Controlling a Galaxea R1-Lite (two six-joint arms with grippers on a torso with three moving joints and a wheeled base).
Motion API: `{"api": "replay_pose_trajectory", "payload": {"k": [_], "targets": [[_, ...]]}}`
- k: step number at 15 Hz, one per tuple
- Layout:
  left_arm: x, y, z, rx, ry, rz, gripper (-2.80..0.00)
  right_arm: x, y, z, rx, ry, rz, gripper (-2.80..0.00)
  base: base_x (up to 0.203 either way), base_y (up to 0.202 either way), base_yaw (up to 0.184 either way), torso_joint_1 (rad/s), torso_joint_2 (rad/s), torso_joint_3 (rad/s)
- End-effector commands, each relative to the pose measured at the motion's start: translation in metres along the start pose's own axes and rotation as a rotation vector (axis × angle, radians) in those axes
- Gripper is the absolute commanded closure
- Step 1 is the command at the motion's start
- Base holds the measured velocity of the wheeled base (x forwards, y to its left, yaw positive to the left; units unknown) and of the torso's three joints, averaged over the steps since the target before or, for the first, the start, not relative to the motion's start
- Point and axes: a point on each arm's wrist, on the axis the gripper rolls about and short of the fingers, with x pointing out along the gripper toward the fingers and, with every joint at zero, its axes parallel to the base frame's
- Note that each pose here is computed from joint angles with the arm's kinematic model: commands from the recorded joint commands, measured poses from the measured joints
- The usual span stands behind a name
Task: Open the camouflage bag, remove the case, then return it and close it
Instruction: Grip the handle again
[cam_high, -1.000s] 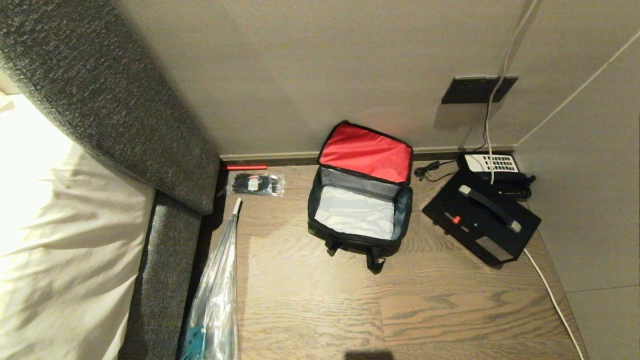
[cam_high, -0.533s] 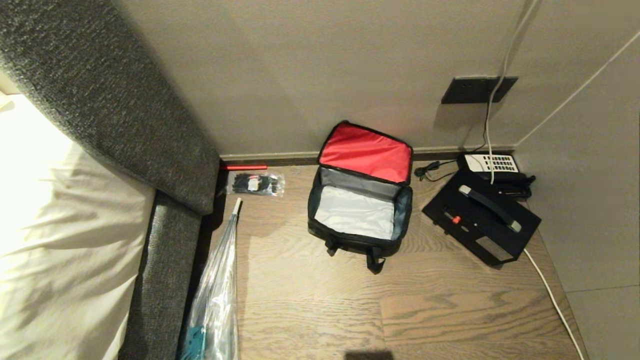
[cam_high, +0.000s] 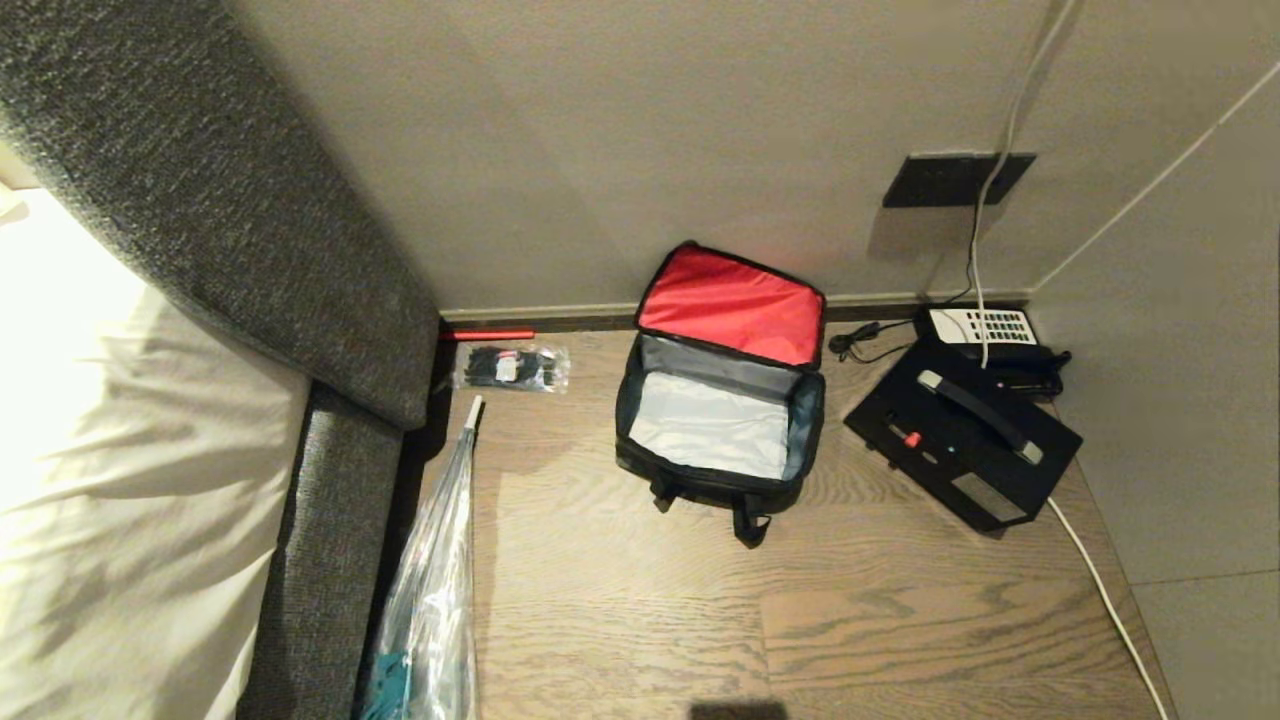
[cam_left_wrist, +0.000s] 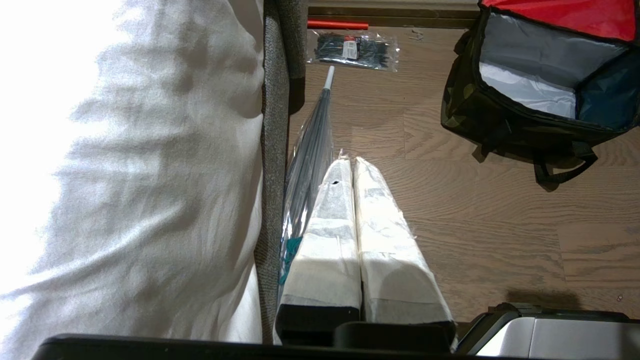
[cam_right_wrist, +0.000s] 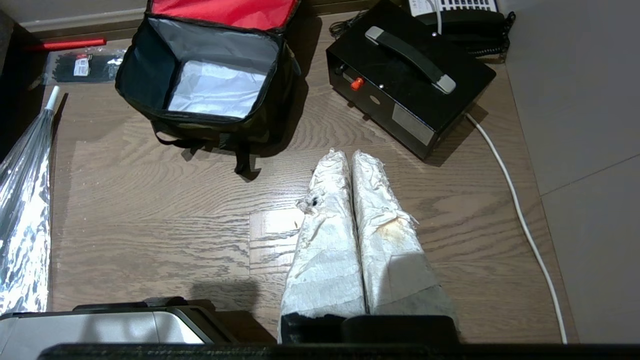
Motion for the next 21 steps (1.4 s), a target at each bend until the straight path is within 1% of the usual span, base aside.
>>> {"api": "replay_pose_trajectory", "payload": {"k": [1,11,12,14,15,16,17,19,21], "targets": [[0.0,0.0,0.0,0.0,-0.001,0.001,0.0,-0.001,0.0,-0.004,0.0,-0.015,0.0,0.0,0.0,0.0,0.0,0.0,0.0,0.0],[0.0,0.0,0.0,0.0,-0.001,0.001,0.0,-0.001,0.0,-0.004,0.001,-0.014,0.001,0.0,0.0,0.0,0.0,0.0,0.0,0.0],[0.0,0.0,0.0,0.0,-0.001,0.001,0.0,-0.001,0.0,-0.005,-0.011,-0.013,0.003,0.0,0.0,0.0,0.0,0.0,0.0,0.0],[0.0,0.0,0.0,0.0,-0.001,0.001,0.0,-0.001,0.0,-0.005,-0.071,-0.008,0.007,0.0,0.0,0.0,0.0,0.0,0.0,0.0],[0.0,0.0,0.0,0.0,-0.001,0.001,0.0,-0.001,0.0,-0.005,-0.078,-0.012,0.014,0.0,0.0,0.0,0.0,0.0,0.0,0.0],[0.0,0.0,0.0,0.0,-0.001,0.001,0.0,-0.001,0.0,-0.005,-0.07,-0.012,0.007,0.0,0.0,0.0,0.0,0.0,0.0,0.0],[0.0,0.0,0.0,0.0,-0.001,0.001,0.0,-0.002,0.0,-0.001,-0.061,-0.031,0.004,0.0,0.0,0.0,0.0,0.0,0.0,0.0],[0.0,0.0,0.0,0.0,-0.001,0.001,0.0,-0.013,0.002,0.026,-0.06,-0.079,0.011,0.0,0.0,0.0,0.0,0.0,0.0,0.0],[0.0,0.0,0.0,0.0,-0.001,0.001,0.0,-0.047,0.004,0.067,-0.054,-0.067,0.042,0.0,0.0,0.0,0.0,0.0,0.0,0.0]]}}
